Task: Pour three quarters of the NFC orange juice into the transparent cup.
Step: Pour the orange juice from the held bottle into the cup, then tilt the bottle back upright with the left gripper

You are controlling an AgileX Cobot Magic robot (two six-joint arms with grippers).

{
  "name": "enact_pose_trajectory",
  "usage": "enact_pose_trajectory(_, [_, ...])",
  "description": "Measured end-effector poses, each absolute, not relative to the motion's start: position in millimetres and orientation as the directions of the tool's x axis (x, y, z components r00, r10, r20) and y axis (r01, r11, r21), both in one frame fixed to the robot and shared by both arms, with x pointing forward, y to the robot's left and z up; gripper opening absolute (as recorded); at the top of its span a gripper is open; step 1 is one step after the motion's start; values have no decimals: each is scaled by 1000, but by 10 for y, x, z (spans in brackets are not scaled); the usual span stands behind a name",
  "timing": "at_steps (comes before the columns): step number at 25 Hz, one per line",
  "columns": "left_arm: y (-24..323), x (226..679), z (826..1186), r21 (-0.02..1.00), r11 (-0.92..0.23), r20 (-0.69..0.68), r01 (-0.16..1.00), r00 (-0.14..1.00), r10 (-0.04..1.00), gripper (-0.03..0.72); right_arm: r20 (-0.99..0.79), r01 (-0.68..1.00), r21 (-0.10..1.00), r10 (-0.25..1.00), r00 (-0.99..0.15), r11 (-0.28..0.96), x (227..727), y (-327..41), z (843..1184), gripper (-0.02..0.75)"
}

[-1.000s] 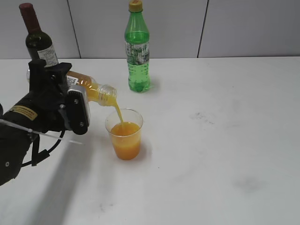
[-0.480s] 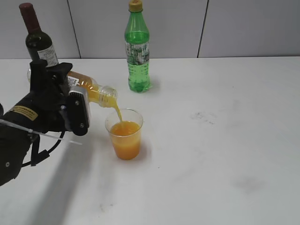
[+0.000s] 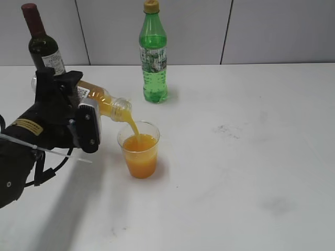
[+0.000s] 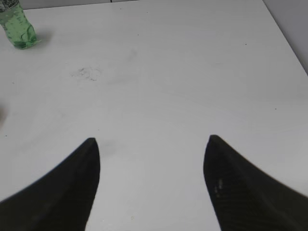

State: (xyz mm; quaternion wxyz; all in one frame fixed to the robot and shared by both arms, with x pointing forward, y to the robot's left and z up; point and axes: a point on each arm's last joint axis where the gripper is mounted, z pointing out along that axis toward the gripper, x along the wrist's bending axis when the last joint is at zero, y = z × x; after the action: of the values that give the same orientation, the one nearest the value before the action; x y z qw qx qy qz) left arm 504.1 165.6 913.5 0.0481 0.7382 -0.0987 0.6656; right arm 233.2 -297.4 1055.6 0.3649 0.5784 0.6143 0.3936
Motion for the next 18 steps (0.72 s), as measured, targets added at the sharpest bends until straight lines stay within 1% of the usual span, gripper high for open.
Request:
enact_pose_trajectory(8, [1643, 5038, 9138, -22, -975, 994, -220, 98, -45, 473, 7, 423, 906, 998, -64, 21, 2332, -2974, 10556, 519])
enact_pose_trajectory(10, [1642, 5038, 9138, 15, -976, 994, -217, 106, -8, 473, 7, 423, 906, 998, -64, 21, 2332, -2974, 10556, 519])
enact_pose_trajectory(14, [1640, 5038, 9139, 178, -964, 978, -200, 141, 152, 473, 7, 423, 906, 998, -64, 21, 2332, -2974, 10556, 519])
enact_pose_trajectory(17, [1621, 5034, 9141, 329, -924, 939, -195, 174, 297, 473, 7, 423, 906, 998, -64, 21, 2332, -2974, 10556, 519])
enact_pose_trajectory(18, [1612, 5032, 9142, 404, -895, 909, -190, 192, 370, 473, 7, 423, 906, 998, -64, 21, 2332, -2974, 10556, 519])
